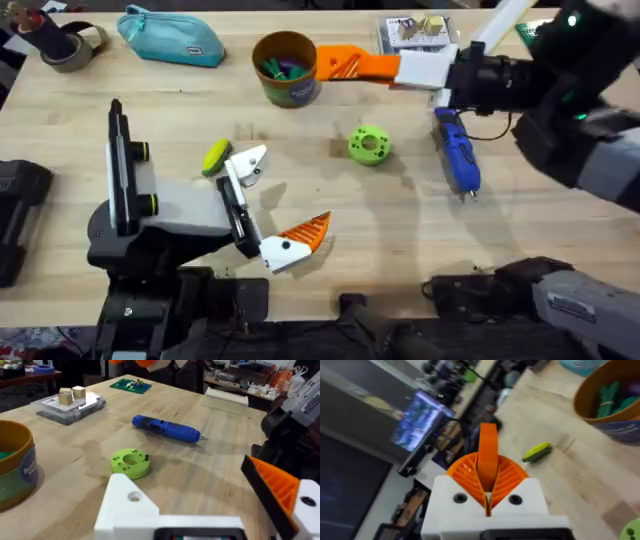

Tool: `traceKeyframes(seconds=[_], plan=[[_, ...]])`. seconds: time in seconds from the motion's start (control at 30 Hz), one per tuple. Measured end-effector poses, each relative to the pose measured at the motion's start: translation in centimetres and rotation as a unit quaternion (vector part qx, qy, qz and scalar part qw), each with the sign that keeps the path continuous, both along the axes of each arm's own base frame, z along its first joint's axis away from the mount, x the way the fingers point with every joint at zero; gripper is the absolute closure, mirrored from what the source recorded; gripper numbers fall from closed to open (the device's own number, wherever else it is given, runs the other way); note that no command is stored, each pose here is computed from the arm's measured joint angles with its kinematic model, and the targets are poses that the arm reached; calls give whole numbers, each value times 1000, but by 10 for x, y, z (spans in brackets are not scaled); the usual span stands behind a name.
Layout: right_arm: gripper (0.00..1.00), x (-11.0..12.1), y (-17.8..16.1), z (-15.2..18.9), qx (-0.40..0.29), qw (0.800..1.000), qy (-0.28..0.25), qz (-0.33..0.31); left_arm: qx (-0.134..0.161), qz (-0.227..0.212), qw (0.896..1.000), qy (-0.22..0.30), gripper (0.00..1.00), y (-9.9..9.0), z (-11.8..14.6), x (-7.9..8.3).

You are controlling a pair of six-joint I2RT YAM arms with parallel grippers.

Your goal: Pick up the gripper from the table and insert it into the empty holder that is missing its gripper. Then pick up a screw, insert it into the mounting hole, and use the screwdriver to tighten it. Finally, clean up the table by picking up the vegetable and placing it into the bucket.

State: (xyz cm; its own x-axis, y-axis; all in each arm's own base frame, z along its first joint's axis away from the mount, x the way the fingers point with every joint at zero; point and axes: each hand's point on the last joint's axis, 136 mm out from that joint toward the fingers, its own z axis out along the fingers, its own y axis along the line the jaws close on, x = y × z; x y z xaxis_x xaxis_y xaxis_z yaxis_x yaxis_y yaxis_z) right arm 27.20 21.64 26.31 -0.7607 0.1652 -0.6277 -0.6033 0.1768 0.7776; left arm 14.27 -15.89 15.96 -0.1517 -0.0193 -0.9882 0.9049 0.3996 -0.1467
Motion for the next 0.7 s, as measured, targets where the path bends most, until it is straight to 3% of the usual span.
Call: traceKeyframes(seconds=[0.3,0.5,0.7], plan=[[993,-10,-5,-8,55,991,85,85,0,0,1000,0,9,0,0,0],[993,-13,-1,-46,44,967,207,139,0,0,1000,0,9,0,0,0],[993,-21,7,-67,34,948,266,171,0,0,1000,0,9,0,0,0]])
